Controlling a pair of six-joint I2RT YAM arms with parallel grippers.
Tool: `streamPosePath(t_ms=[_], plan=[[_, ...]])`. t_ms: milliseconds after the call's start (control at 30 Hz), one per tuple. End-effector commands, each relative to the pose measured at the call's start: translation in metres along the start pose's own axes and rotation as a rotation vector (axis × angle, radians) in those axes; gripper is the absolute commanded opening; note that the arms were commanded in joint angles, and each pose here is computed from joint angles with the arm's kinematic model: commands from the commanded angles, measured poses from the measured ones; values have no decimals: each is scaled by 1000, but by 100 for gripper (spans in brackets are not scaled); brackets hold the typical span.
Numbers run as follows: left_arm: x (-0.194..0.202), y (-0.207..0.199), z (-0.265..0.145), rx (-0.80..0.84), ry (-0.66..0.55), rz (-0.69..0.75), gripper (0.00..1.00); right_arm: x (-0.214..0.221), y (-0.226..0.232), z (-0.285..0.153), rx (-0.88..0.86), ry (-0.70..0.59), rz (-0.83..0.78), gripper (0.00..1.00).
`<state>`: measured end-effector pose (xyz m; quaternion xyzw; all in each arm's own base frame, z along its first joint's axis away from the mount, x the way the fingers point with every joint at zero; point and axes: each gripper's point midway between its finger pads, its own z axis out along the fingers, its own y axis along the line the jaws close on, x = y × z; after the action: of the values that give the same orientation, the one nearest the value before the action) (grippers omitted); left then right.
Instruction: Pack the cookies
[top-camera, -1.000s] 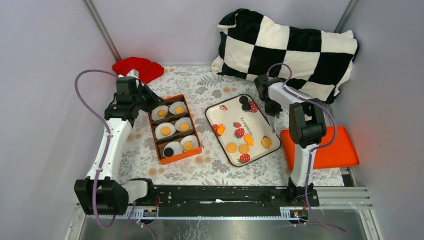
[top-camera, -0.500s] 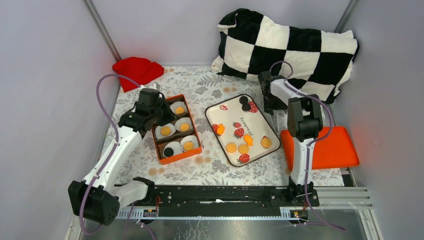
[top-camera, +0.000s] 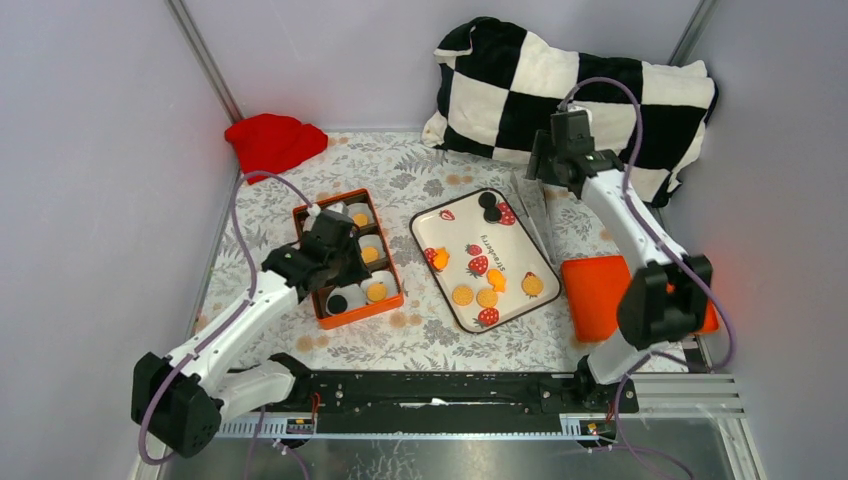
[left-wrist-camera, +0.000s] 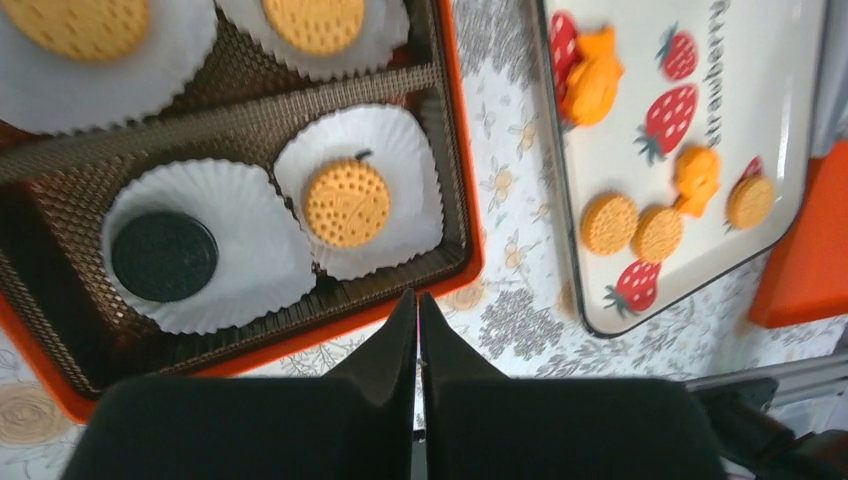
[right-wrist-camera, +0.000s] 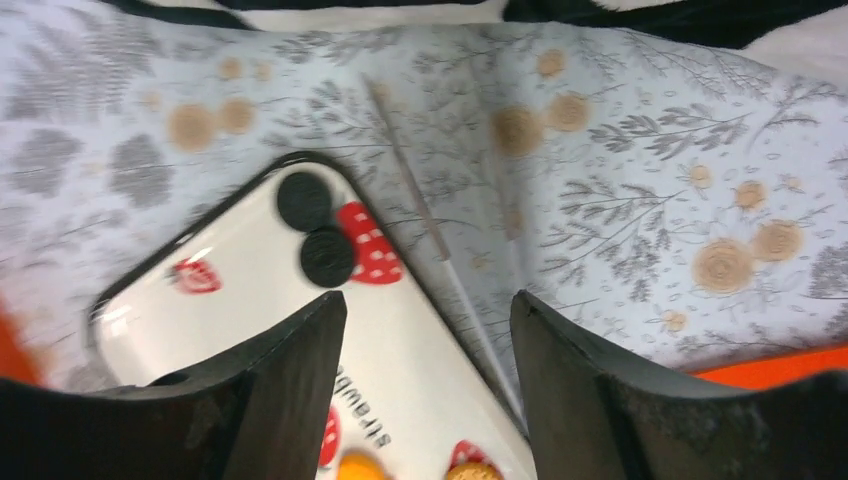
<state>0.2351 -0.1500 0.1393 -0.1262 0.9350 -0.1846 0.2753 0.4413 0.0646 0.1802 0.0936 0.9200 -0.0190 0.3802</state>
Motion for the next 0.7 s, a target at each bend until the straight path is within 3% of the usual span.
streamPosePath(t_ms=[0,67,100,133,167,367,667], plan=[[26,1,22,-21,28,-16,3,-1,37,-55,-280,-68,70,61],[37,-1,36,-17,46,-13,3,13,42,-71,-350,-59,88,38],[42,-2,43,-18,60,-9,3,20,44,-79,-379,-52,95,18],[47,-3,50,-18,73,-4,3,28,44,-85,-397,-40,99,5],[51,-3,57,-25,88,3,2,37,43,-89,-403,-25,109,0],[71,-32,97,18,153,54,0,127,52,-107,-435,157,58,0],[66,-117,143,120,198,140,0,234,50,-120,-408,364,-54,0]])
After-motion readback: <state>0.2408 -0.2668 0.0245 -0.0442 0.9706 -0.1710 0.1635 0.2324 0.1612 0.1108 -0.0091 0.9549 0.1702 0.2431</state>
